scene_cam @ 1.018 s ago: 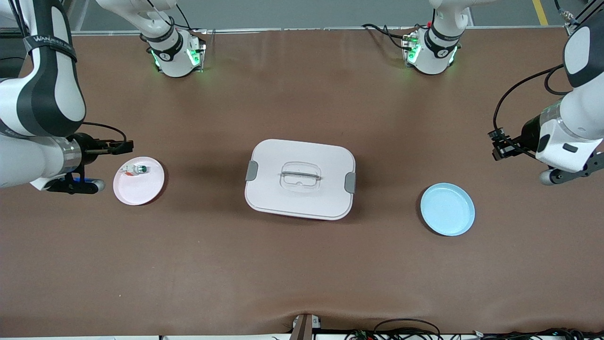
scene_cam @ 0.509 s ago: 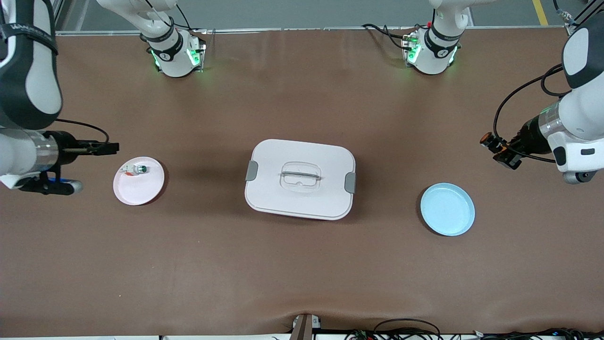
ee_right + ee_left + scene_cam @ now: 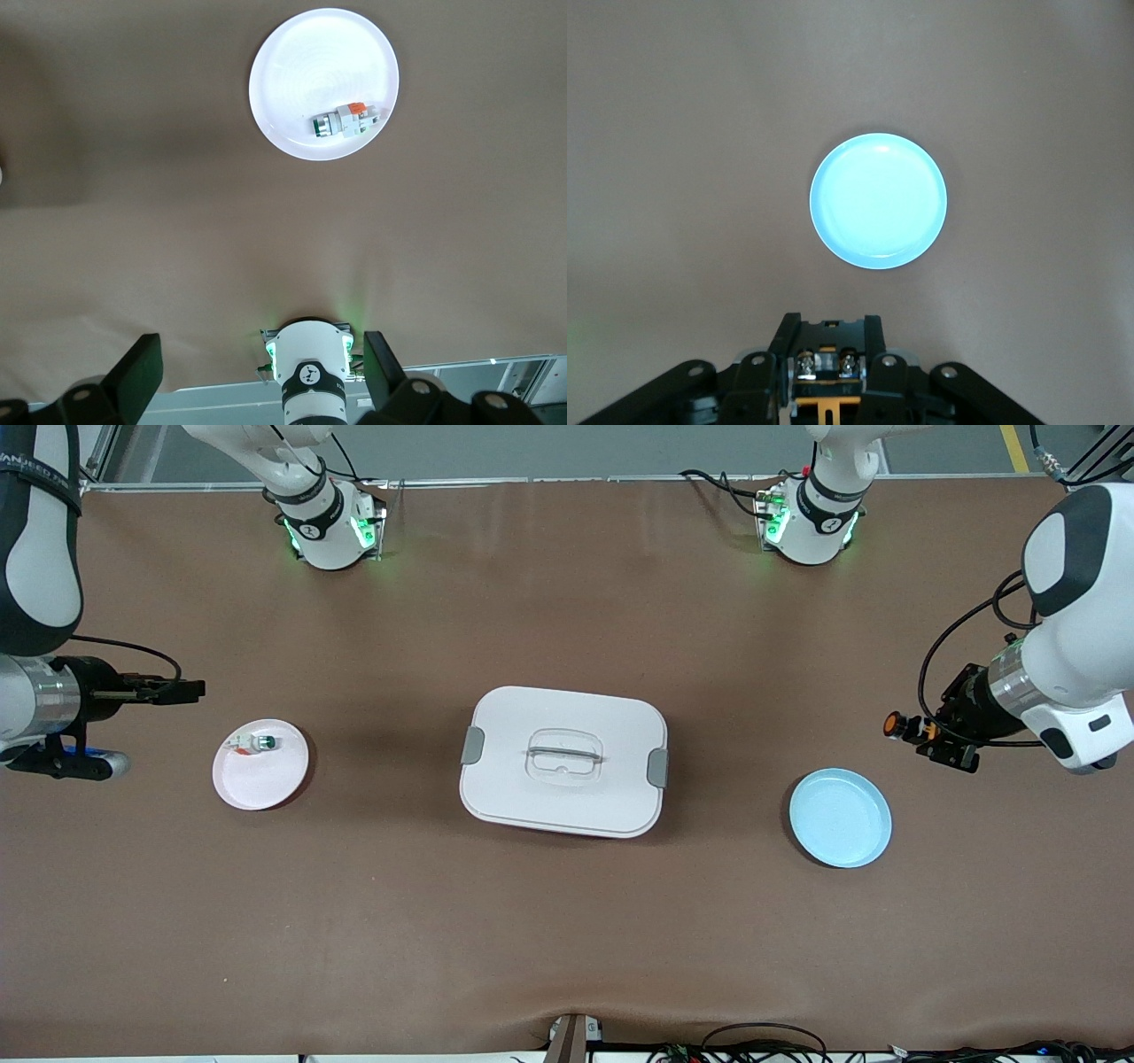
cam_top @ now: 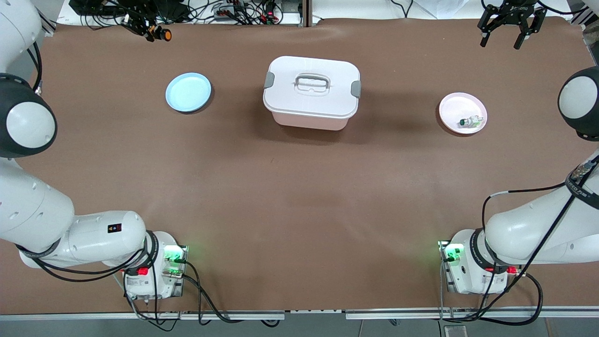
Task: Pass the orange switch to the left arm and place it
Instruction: 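Carry the switch toward the blue plate with the left gripper while the right gripper retracts, then lower the switch onto the blue plate with the left gripper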
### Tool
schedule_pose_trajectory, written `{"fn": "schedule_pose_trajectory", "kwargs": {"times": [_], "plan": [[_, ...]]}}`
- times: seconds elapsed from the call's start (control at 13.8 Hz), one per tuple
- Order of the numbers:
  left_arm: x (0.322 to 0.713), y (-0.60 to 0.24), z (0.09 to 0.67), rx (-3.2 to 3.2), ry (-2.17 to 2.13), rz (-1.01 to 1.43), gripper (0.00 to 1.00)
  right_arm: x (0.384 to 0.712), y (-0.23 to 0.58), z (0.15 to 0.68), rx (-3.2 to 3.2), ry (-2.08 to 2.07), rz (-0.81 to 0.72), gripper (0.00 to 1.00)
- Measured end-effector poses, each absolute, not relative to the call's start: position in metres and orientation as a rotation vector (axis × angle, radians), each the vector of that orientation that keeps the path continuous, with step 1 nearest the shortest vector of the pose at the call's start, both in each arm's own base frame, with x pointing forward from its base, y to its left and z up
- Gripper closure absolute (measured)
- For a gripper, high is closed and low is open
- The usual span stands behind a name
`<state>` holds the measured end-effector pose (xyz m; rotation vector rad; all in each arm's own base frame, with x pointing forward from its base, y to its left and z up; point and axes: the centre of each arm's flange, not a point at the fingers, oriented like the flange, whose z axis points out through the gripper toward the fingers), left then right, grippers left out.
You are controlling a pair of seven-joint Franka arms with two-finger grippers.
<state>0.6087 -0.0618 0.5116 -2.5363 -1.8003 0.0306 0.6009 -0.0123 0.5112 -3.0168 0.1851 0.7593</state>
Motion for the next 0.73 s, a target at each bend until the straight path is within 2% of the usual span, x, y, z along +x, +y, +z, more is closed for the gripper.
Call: {"fn": "schedule_pose_trajectory", "kwargs": {"times": [0.73], "plan": [[0.611, -0.042, 0.454, -2.439, -1.961, -0.054, 0.67, 0.598, 0.032, 0.532, -3.092, 0.079, 0.658, 0.00]]}}
